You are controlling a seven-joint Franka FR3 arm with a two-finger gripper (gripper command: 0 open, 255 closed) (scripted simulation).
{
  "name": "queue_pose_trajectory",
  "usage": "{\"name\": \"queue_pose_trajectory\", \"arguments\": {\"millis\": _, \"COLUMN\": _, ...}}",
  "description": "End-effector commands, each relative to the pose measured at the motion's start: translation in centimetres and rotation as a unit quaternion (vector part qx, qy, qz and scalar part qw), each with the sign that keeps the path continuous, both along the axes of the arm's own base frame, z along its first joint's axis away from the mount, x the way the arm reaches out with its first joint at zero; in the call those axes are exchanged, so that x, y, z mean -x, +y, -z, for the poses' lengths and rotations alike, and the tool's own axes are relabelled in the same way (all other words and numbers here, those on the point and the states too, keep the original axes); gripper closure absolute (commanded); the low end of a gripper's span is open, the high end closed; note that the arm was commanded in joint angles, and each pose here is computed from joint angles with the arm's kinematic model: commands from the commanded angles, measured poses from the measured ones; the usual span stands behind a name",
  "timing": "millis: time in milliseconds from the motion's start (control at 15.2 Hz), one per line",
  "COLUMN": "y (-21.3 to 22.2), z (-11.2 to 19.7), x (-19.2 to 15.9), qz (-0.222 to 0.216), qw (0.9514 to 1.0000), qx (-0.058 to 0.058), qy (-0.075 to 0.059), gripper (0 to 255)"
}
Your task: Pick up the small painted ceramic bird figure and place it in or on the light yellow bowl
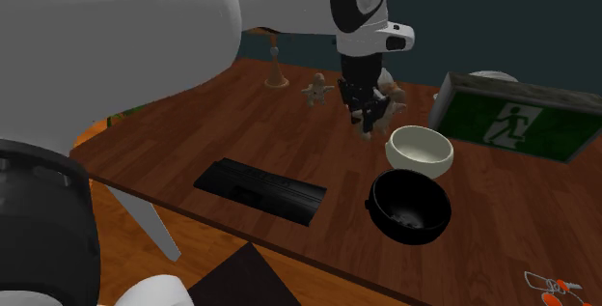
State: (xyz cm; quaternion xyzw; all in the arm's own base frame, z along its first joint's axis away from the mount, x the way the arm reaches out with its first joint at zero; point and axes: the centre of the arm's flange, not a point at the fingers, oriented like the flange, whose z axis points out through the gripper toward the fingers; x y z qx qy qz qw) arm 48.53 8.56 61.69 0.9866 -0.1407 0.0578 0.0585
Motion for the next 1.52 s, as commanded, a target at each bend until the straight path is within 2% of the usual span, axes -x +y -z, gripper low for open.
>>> {"name": "queue_pose_trajectory", "arguments": {"millis": 0, "y": -1.4, "z": 0.0, "x": -2.5, "qz": 0.000, "qw": 1.0000, "qx": 0.000, "qy": -0.001, "gripper": 255}}
{"name": "queue_pose_trajectory", "arguments": {"millis": 726, "y": -8.6, "z": 0.9, "x": -15.7, "qz": 0.000, "qw": 1.0000, "qx": 0.000, "qy": -0.001, "gripper": 255}}
{"name": "queue_pose_trajectory", "arguments": {"millis": 1452, "y": -8.6, "z": 6.6, "x": -15.7, "qz": 0.000, "qw": 1.0000, "qx": 0.000, "qy": -0.001, "gripper": 255}}
